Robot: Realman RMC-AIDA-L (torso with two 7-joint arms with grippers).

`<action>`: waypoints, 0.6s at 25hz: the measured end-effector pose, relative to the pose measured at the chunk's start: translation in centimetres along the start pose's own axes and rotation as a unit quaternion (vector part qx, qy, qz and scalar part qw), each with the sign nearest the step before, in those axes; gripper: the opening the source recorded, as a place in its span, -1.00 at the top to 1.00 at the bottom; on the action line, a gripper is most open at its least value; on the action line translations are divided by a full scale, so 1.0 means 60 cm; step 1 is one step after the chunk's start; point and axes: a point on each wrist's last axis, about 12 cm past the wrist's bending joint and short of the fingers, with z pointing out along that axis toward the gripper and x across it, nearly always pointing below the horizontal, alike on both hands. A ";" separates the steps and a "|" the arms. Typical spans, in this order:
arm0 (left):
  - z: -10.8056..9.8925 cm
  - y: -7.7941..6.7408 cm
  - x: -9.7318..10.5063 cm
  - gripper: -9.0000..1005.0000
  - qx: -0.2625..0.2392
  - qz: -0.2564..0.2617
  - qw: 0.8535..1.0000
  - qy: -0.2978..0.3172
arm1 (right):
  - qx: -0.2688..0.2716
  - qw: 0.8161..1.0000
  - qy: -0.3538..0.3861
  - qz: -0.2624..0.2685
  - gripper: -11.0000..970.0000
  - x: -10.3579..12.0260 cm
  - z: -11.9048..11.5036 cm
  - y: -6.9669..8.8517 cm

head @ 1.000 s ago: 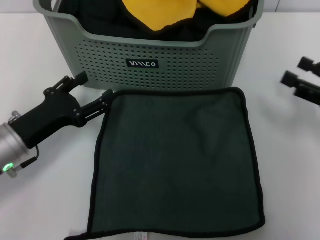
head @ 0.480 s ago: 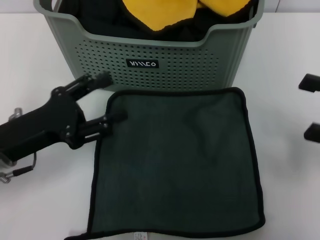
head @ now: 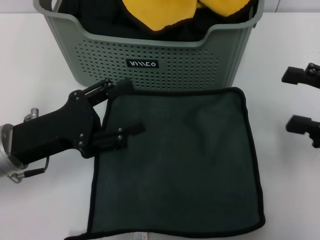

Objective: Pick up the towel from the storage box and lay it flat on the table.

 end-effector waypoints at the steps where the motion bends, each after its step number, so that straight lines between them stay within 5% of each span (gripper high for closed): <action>1: 0.000 0.000 0.000 -0.72 0.000 0.000 1.000 0.000 | 0.003 1.000 0.002 0.001 -0.83 0.002 0.002 -0.002; 15: -0.005 -0.002 0.003 -0.72 -0.009 -0.002 1.000 -0.004 | 0.004 1.000 0.007 0.002 -0.83 0.015 0.019 -0.003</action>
